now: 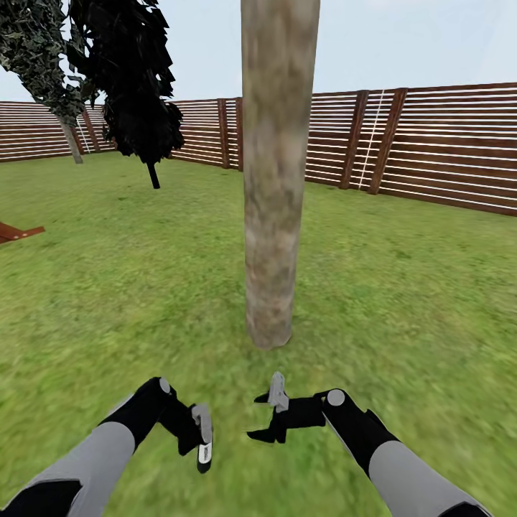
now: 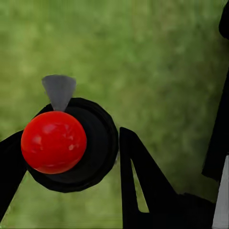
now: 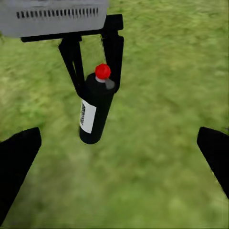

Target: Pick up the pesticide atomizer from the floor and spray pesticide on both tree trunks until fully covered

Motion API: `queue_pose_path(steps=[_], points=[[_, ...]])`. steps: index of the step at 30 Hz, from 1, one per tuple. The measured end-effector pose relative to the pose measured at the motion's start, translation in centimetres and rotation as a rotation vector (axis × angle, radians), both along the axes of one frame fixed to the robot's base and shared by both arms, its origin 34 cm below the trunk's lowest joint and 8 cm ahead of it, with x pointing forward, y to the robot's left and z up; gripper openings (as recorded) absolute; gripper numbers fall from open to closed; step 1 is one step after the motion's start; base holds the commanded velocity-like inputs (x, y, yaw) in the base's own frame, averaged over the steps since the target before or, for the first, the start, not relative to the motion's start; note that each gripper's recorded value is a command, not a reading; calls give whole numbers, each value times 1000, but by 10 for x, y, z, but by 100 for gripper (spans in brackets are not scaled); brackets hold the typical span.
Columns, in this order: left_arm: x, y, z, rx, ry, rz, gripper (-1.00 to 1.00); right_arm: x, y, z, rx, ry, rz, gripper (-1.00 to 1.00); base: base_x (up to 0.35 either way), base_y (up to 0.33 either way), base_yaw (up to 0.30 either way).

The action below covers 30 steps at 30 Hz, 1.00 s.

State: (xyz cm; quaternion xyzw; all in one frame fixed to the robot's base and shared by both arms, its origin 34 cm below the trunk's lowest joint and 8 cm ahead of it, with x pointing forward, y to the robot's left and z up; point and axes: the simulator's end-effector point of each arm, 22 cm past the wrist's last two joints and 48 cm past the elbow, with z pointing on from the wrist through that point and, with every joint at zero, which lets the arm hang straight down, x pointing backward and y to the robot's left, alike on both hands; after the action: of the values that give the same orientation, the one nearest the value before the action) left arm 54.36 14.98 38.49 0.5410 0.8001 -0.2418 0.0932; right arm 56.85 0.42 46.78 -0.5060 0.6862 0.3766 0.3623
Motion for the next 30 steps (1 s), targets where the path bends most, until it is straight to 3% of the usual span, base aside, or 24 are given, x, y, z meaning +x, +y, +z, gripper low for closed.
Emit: queue_pose_path(steps=[2,4,8,12,19,23,30], points=[[-3,0,-4,39,-13,-54,-100,0,-1,0,-1,1,1,-100,0,0,0],[7,3,-8,72,-62,-56,-100,-1,-1,-1,-1,1,2,-100,0,0,0],[11,3,-9,79,-83,-55,-100,-1,-1,0,-2,0,3,-100,0,0,0],[12,-10,-4,19,-124,-110,-100,1,0,3,1,-9,4,-100,0,0,0],[6,-63,6,-77,-137,-153,-100,3,-6,1,-9,-12,1,-100,0,0,0],[-1,-84,19,-176,-118,-162,-100,-1,-14,-9,-57,-23,28,-100,0,0,0],[-3,-104,27,-213,-120,-178,-100,-2,-15,-11,-72,-26,37,-100,0,0,0]])
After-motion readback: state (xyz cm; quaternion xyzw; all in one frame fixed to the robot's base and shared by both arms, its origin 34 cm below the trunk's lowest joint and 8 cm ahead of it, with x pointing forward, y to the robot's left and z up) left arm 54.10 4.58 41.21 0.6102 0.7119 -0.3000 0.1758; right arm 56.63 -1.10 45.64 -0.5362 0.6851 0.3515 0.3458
